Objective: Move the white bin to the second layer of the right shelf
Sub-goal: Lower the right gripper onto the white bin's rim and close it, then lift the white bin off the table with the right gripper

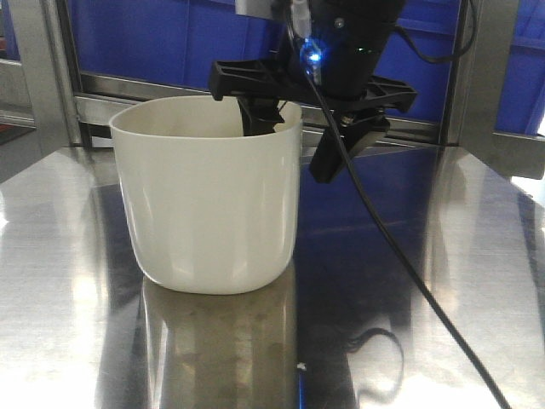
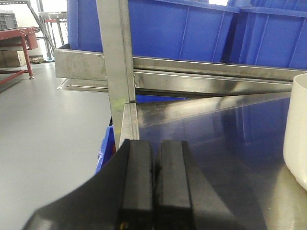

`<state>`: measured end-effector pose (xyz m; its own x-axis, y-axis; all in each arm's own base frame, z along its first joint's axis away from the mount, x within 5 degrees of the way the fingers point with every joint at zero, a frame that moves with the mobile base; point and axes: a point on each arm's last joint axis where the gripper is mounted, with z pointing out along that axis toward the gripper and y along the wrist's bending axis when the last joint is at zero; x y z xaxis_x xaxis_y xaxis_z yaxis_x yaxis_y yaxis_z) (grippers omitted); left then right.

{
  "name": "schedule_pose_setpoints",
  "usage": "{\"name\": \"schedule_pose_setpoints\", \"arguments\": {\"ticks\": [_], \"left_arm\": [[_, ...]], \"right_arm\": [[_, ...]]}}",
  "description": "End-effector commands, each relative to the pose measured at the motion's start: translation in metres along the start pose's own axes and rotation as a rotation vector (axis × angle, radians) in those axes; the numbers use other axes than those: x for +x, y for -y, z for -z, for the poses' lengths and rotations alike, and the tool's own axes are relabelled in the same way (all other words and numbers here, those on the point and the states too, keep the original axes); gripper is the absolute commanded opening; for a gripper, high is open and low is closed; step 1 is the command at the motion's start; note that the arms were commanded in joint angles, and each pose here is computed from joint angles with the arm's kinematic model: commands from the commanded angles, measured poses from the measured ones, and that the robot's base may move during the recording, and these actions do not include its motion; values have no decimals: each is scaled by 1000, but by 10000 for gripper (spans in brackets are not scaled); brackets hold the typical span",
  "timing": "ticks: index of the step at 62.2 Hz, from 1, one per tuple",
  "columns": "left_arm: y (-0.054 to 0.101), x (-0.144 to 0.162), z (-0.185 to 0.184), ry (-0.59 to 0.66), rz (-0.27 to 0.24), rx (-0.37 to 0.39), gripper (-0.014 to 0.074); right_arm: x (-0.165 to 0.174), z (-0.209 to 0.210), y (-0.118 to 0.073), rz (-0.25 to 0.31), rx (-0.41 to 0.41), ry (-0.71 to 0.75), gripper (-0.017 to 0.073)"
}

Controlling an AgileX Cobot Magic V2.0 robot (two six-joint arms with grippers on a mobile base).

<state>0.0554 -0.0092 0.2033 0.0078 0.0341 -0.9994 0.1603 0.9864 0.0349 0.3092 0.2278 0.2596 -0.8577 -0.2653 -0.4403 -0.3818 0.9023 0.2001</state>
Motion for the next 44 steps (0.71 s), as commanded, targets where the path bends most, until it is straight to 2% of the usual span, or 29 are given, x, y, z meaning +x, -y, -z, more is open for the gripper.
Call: {"name": "schedule_pose_setpoints", "arguments": {"ticks": [1, 6, 19, 23, 26, 44], "left_arm": [[0, 4, 0, 62, 9, -7, 85], [0, 4, 0, 62, 9, -7, 85], [0, 4, 0, 62, 9, -7, 85], [0, 4, 0, 62, 9, -7, 85], [0, 4, 0, 62, 9, -7, 85], [0, 4, 0, 62, 9, -7, 85]], "right_arm": [[-14, 27, -7, 3, -42, 125, 489], [-14, 27, -7, 3, -42, 125, 402], [-16, 29, -8, 4, -46, 148, 35], [-18, 32, -8, 7, -48, 178, 64], [-20, 37, -8, 16, -47, 208, 54], [-31, 112, -2, 136, 15, 505, 56]]}}
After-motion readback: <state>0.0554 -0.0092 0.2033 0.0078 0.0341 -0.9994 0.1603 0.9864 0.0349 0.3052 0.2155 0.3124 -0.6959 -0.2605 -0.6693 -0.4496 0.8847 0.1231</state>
